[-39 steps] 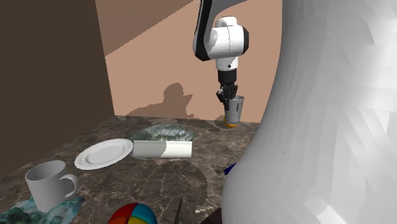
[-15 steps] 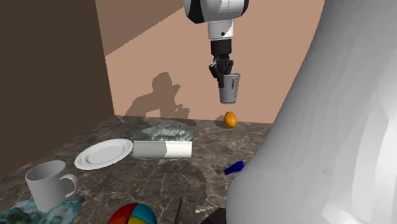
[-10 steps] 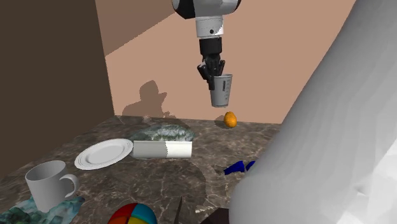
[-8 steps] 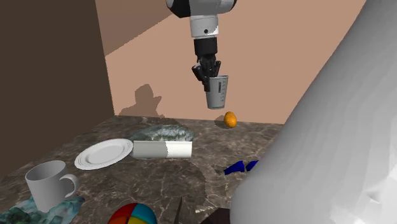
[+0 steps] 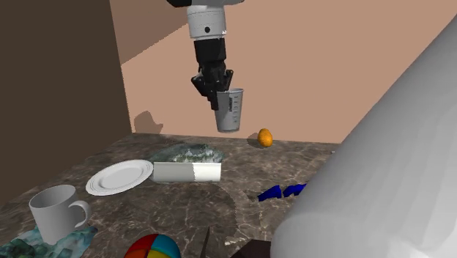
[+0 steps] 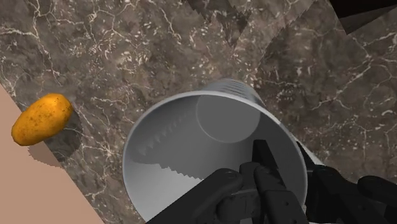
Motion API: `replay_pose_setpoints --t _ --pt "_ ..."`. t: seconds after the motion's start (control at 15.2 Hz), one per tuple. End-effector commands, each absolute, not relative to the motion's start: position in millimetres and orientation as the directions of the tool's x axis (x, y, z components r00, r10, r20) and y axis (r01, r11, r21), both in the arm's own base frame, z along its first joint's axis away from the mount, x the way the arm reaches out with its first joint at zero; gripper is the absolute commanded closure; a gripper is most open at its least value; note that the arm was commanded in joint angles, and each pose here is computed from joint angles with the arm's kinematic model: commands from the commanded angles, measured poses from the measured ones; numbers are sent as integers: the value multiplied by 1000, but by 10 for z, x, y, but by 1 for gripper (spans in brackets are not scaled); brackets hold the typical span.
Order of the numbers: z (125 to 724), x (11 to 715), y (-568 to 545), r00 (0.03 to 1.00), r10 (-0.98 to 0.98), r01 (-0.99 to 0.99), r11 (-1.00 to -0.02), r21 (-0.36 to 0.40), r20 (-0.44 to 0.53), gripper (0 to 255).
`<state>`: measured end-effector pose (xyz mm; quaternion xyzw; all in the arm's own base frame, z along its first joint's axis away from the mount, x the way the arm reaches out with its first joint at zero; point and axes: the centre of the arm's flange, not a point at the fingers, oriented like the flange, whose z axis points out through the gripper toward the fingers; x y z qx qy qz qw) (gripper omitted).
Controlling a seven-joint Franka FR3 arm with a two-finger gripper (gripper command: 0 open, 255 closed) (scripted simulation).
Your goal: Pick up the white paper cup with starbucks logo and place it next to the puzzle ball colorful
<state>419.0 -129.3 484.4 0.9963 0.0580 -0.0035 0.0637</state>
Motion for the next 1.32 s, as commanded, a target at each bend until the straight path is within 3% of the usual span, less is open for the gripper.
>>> replay_pose_setpoints --t 0.0,0.66,1.25 --pt "4820 4136 -1019 993 114 115 -985 127 -14 255" --pt "4826 3958 290 993 114 115 -985 127 -14 255" --pt "4404 3956 308 993 114 115 -985 127 -14 255"
